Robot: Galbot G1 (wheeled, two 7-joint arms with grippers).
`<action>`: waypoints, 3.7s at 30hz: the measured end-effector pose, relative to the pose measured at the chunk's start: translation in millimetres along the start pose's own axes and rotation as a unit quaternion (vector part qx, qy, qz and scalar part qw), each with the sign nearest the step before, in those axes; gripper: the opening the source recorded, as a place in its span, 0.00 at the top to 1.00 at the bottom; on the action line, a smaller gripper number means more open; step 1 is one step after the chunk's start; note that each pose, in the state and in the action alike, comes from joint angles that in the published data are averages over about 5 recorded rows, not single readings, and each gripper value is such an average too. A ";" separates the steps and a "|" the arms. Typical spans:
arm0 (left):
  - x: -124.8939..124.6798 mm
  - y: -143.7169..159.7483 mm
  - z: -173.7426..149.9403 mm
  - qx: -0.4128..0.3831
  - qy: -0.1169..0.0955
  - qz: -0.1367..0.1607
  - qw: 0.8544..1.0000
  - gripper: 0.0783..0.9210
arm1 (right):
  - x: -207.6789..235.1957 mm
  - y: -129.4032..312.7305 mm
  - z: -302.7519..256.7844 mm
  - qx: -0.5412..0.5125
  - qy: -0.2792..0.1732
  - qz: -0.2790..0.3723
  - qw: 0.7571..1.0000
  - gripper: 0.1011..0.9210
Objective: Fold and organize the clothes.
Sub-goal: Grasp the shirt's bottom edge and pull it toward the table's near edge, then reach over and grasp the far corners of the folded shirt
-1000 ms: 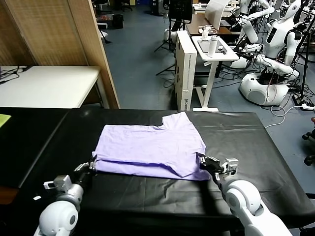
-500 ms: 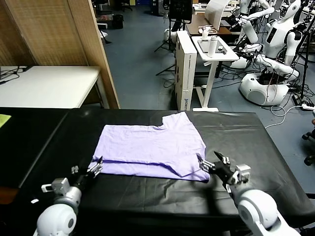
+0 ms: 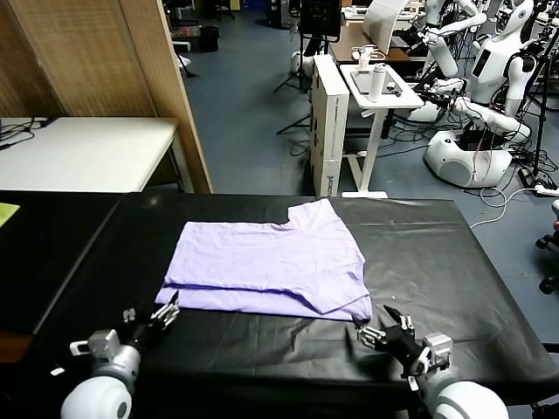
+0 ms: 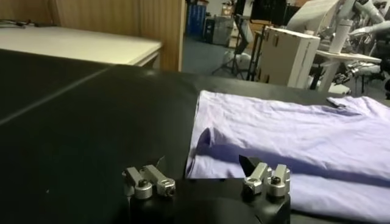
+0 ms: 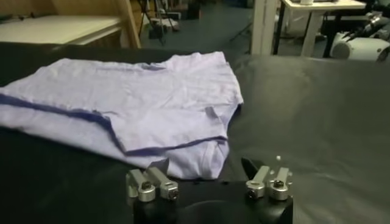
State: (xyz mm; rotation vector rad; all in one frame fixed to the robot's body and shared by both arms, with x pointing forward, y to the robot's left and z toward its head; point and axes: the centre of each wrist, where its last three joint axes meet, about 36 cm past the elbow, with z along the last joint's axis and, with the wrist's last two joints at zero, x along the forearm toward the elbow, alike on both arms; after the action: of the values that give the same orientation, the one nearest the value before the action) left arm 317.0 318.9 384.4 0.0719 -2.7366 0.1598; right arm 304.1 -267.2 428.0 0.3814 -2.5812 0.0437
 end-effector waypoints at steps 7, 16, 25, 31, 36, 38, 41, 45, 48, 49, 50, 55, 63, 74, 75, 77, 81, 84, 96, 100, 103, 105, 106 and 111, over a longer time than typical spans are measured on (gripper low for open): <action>-0.8 2.0 3.2 0.000 0.003 -0.001 1.000 0.60 | 2.6 1.3 1.5 0.001 0.007 0.001 1.000 0.83; 12.5 2.1 -1.3 -0.015 0.004 0.001 1.000 0.92 | 29.0 5.8 -6.7 0.003 0.034 0.018 0.999 0.95; 43.2 2.0 -0.5 -0.033 0.013 -0.004 0.999 0.92 | 58.7 16.2 -9.1 -0.002 0.045 0.023 0.999 0.95; 67.1 3.0 8.4 -0.035 0.029 -0.007 0.999 0.92 | 69.2 25.0 -9.8 -0.006 0.055 0.021 0.998 0.94; 82.1 2.2 12.3 -0.033 0.038 -0.013 0.999 0.88 | 80.0 28.2 -13.2 -0.004 0.067 0.023 0.997 0.65; 87.1 1.4 12.2 -0.032 0.040 -0.019 0.999 0.80 | 85.2 29.4 -14.8 -0.003 0.073 0.025 0.997 0.51; 93.8 0.4 10.9 -0.031 0.041 -0.028 0.998 0.60 | 93.2 31.0 -17.9 -0.001 0.079 0.026 0.997 0.28; 101.9 -2.1 6.7 -0.032 0.044 -0.033 0.998 0.28 | 100.8 30.3 -25.6 -0.004 0.072 0.021 0.997 0.05; 106.4 -4.0 1.2 -0.035 0.046 -0.033 0.998 0.10 | 101.4 25.2 -34.4 -0.013 0.059 0.017 0.998 0.02; 107.3 -4.7 -1.0 -0.035 0.046 -0.033 0.998 0.06 | 100.3 22.3 -37.9 -0.016 0.053 0.015 0.998 0.02; 108.0 -5.4 -3.6 -0.036 0.046 -0.032 0.998 0.05 | 98.5 19.0 -41.6 -0.018 0.047 0.013 0.999 0.02; 106.0 -6.0 -21.8 -0.038 0.039 -0.016 0.998 0.02 | 76.4 -2.0 -61.6 -0.024 0.011 0.004 1.000 0.02; 75.1 -0.8 -54.7 0.019 0.052 0.007 0.998 0.02 | -0.9 -47.3 -102.0 -0.027 -0.015 0.009 0.999 0.02; -11.4 15.1 -100.3 0.045 0.053 0.054 0.996 0.02 | -110.4 -72.4 -148.7 -0.022 0.011 0.010 1.000 0.02; -20.3 17.8 -103.5 0.045 0.053 0.054 0.996 0.02 | -118.4 -72.6 -151.7 -0.021 0.013 0.010 1.000 0.02; -37.2 22.8 -109.1 0.044 0.053 0.052 0.996 0.02 | -133.3 -72.2 -157.8 -0.019 0.015 0.009 1.000 0.02; -68.2 31.2 -116.7 0.043 0.056 0.045 0.996 0.02 | -159.0 -70.2 -168.6 -0.014 0.015 0.003 1.000 0.02; -88.6 34.9 -120.3 0.043 0.057 0.041 0.997 0.02 | -176.0 -68.6 -174.9 -0.012 0.018 -0.001 1.000 0.02; -141.9 43.6 -120.5 0.040 0.074 0.027 0.996 0.02 | -223.4 -58.1 -177.3 -0.007 0.044 0.003 0.999 0.02; -148.5 40.8 -116.8 0.041 0.079 0.025 0.996 0.02 | -229.4 -54.8 -173.7 -0.010 0.052 0.001 0.999 0.02; -151.1 36.9 -114.7 0.040 0.080 0.028 0.996 0.02 | -230.8 -53.0 -171.3 -0.010 0.055 -0.001 0.998 0.02; -152.8 34.4 -113.8 0.038 0.081 0.030 0.996 0.02 | -231.3 -51.7 -169.7 -0.010 0.056 -0.002 0.998 0.02; -153.7 33.3 -113.4 0.038 0.081 0.031 0.996 0.02 | -231.6 -51.0 -169.1 -0.009 0.057 -0.003 0.998 0.02; -157.2 28.5 -111.3 0.035 0.082 0.035 0.995 0.07 | -234.7 -46.1 -166.5 -0.008 0.062 -0.007 0.998 0.04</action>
State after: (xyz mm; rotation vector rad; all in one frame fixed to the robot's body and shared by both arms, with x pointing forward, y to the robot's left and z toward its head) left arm 502.4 365.1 421.9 -0.0169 -2.5700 0.2685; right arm 592.6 -232.8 450.5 0.3794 -2.4553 0.0413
